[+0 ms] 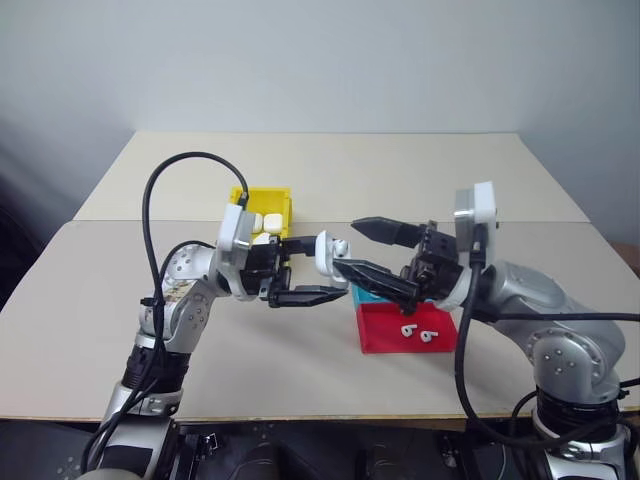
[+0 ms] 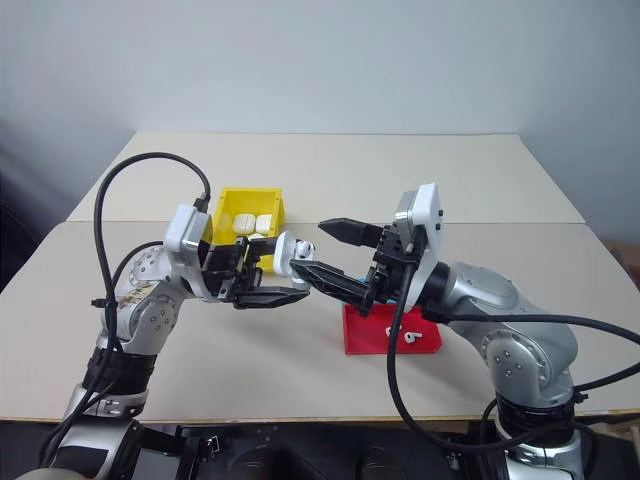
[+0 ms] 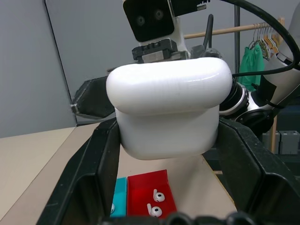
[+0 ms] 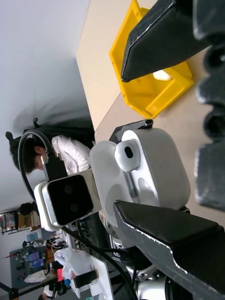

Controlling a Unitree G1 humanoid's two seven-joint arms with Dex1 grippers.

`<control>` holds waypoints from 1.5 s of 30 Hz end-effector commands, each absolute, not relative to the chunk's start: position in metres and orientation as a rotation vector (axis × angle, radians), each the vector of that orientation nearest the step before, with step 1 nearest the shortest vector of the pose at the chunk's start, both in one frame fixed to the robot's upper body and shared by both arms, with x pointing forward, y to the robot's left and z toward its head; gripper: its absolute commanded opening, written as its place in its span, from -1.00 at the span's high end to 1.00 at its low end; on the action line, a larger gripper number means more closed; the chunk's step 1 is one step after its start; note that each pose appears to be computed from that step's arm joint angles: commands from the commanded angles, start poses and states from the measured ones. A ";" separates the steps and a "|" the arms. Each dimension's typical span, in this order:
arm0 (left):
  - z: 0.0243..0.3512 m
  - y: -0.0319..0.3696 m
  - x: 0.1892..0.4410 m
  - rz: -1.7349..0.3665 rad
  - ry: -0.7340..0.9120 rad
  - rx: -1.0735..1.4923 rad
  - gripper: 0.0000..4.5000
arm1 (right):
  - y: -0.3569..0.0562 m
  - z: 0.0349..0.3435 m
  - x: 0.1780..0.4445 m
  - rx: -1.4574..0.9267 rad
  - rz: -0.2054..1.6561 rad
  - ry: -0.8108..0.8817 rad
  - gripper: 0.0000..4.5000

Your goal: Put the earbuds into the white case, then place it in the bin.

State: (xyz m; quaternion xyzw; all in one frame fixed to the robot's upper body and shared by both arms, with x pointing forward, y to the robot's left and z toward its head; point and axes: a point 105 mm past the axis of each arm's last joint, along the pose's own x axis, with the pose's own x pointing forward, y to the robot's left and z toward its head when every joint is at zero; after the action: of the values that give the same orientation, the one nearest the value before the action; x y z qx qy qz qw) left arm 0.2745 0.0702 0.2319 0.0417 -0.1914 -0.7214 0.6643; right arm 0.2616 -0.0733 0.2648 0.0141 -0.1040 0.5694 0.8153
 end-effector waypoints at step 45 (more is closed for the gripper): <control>0.239 0.106 0.252 -1.415 -0.455 0.187 -0.24 | -0.095 0.143 0.392 -1.354 1.465 0.512 -0.26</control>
State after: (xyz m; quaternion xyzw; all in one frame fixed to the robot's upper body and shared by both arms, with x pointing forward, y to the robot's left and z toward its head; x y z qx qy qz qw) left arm 0.2574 0.1054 0.2298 0.0763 -0.1882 -0.6451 0.7367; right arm 0.3907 -0.0940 0.1386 -0.5569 0.2241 0.6129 0.5138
